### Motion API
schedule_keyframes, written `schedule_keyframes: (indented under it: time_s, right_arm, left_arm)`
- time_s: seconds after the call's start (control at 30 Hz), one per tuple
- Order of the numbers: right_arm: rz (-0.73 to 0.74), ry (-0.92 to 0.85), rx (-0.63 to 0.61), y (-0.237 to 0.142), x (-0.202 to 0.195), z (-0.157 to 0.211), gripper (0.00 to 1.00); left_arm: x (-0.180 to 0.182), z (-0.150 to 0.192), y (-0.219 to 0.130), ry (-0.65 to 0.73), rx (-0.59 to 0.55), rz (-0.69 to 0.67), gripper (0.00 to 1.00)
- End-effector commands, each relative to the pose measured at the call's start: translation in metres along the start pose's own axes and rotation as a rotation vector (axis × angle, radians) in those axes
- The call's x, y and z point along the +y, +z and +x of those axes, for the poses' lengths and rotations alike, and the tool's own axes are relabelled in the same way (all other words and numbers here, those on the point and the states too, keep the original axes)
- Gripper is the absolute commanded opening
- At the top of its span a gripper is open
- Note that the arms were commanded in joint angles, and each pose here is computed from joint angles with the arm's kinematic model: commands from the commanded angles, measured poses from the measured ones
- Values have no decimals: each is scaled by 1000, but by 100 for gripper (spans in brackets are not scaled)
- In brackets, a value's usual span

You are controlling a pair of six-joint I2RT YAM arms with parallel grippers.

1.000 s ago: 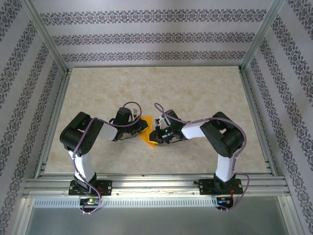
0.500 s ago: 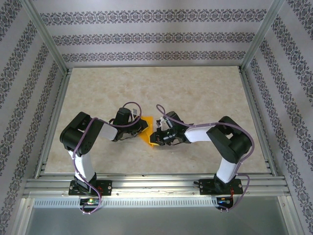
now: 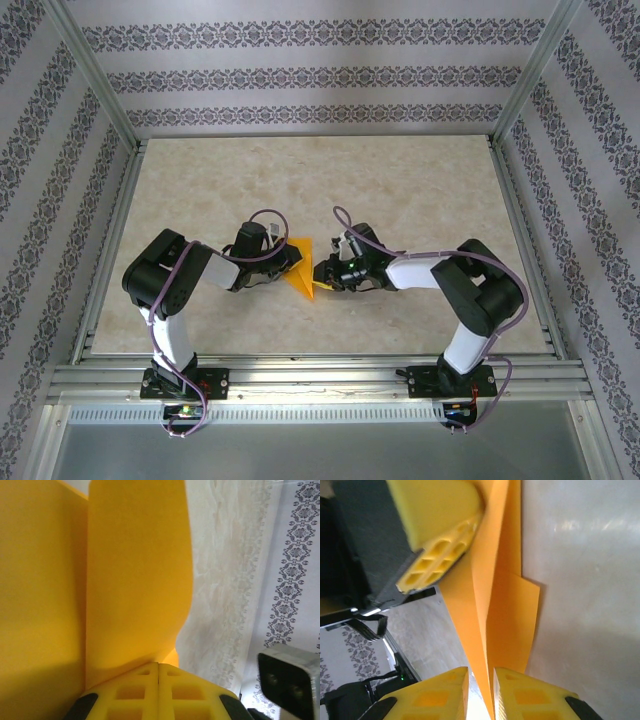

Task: Fold a paper plane with a square sheet of paper (pick it up from the middle)
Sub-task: Fourth fold the wing at the center of the table.

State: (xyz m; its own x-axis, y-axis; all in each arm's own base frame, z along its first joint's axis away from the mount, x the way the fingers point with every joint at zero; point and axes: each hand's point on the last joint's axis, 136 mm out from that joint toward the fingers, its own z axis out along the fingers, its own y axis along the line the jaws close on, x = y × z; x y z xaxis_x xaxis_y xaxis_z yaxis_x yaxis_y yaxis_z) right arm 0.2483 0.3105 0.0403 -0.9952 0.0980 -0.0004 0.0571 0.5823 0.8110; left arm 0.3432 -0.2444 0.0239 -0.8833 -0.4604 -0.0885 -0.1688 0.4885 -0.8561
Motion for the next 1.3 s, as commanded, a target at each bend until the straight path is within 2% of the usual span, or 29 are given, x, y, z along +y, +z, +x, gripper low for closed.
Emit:
schedule_keyframes:
  time_s: [0.0,0.33,0.6,0.83,1.07,1.27]
  right_arm:
    - [-33,3,22,7,9,0,21]
    - [-57,-22,58,12,12,6,11]
    - [-57,-30,135,21,7,22,10]
    - [-9,-9,140,26,-8,26,10]
    - [-34,-31,173,28,0,31,10]
    - [-45,-40,102,18,9,17,18]
  left_arm:
    - [31,10,0,-56,4,-83,1]
    - [32,9,-2,-58,-11,-85,1]
    - [35,9,-3,-65,-19,-90,1]
    - [36,9,-4,-68,-23,-94,1]
    - [37,10,-5,-71,-22,-96,1]
    - [34,9,-7,-70,-33,-88,0]
